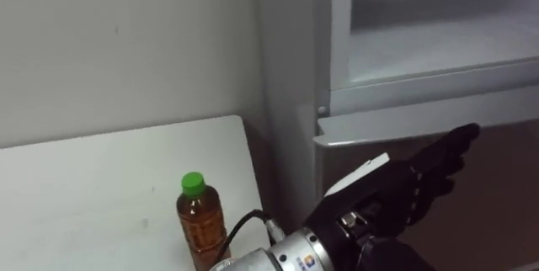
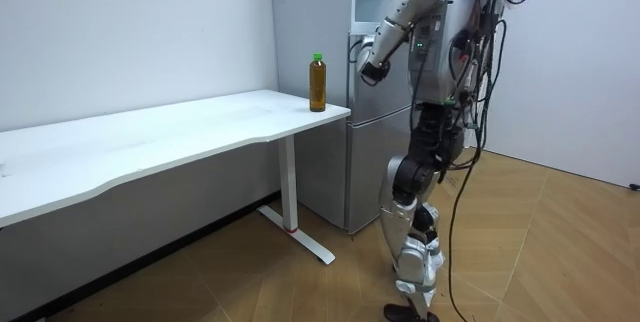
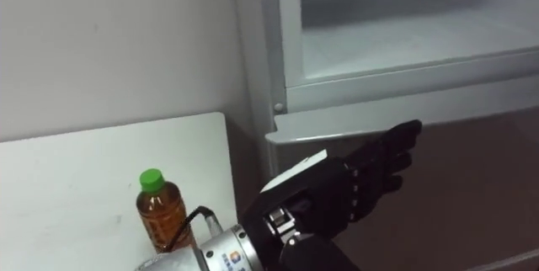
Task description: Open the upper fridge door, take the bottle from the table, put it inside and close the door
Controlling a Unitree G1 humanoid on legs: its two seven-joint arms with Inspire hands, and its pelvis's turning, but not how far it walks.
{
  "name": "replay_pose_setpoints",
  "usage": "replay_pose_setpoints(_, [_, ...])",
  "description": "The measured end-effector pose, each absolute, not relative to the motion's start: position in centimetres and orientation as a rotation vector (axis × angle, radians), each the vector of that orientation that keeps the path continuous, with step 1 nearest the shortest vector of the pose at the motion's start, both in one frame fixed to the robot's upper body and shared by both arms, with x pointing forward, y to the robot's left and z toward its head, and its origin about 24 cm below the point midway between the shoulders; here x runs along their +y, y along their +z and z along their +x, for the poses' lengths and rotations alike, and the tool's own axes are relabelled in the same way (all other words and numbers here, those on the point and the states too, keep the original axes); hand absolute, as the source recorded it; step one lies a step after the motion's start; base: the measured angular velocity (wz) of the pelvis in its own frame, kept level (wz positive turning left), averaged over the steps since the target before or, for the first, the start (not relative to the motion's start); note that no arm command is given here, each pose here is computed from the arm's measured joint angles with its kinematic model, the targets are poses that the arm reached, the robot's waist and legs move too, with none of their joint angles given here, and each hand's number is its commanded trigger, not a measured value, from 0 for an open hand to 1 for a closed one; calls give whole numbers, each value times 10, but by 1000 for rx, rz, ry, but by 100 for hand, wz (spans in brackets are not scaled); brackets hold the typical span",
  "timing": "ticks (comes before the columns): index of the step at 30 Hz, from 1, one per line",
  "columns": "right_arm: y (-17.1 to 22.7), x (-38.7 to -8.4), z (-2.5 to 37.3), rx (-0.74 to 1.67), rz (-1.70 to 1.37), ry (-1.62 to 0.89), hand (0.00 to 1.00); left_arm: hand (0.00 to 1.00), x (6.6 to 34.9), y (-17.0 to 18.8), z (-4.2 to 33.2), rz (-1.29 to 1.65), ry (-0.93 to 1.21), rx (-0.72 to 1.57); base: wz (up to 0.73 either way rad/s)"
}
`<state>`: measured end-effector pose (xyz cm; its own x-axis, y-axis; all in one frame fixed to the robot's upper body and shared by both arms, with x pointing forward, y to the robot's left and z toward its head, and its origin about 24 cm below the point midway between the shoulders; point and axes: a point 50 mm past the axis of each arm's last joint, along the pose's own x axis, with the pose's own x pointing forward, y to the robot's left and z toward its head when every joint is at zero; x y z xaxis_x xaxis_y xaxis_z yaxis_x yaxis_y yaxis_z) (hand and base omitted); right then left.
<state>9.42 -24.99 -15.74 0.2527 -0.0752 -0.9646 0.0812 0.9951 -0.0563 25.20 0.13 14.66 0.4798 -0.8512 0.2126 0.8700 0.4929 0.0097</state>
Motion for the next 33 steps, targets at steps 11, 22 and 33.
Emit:
replay_pose_setpoints(11, [-159, -248, 91, 1316, 12, -114, 0, 0, 4, 142, 249, -96, -1111, -187, 9])
replay_pose_setpoints(22, [-160, -247, 86, 1309, 52, -140, 0, 0, 29, 66, 232, -151, -1083, 112, 3])
replay_pose_setpoints(33, [-161, -234, 93, 1278, 97, -83, 0, 0, 65, -18, 190, -200, -961, 477, 2])
